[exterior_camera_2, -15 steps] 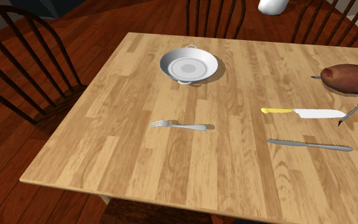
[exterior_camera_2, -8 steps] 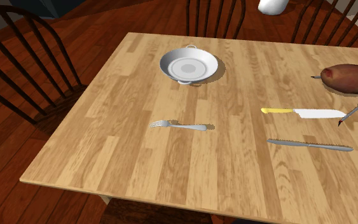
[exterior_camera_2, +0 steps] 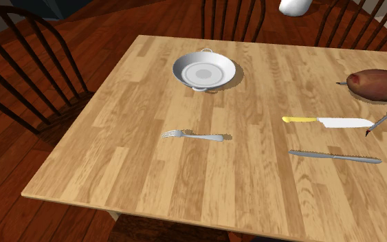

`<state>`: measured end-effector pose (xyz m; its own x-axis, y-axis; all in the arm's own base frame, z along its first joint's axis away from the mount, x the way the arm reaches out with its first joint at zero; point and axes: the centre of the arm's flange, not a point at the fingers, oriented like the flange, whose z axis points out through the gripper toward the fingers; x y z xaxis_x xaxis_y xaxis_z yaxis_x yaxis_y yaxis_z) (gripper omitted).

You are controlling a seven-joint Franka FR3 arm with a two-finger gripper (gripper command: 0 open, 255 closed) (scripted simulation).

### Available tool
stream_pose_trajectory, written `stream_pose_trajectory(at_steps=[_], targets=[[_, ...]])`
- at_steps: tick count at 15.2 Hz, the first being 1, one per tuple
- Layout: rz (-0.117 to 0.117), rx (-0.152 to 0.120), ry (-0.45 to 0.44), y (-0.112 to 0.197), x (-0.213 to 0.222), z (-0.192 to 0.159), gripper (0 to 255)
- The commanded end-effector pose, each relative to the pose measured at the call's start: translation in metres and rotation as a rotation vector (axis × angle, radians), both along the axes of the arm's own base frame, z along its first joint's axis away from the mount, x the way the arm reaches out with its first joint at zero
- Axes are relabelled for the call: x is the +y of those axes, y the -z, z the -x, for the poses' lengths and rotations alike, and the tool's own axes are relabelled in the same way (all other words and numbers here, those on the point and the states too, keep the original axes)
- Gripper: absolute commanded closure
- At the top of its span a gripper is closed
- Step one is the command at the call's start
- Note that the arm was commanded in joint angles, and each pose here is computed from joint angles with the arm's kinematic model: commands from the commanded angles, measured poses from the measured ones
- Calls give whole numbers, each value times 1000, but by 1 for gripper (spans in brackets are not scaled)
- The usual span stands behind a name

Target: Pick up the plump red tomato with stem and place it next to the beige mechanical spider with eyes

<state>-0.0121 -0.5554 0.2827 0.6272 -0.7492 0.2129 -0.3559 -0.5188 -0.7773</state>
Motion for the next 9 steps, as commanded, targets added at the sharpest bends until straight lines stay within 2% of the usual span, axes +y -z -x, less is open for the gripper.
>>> stream_pose_trajectory(at_steps=[1,9], targets=[[-1,0,0,-14,-9,18,0],[-1,0,0,-20,-13,25,0]])
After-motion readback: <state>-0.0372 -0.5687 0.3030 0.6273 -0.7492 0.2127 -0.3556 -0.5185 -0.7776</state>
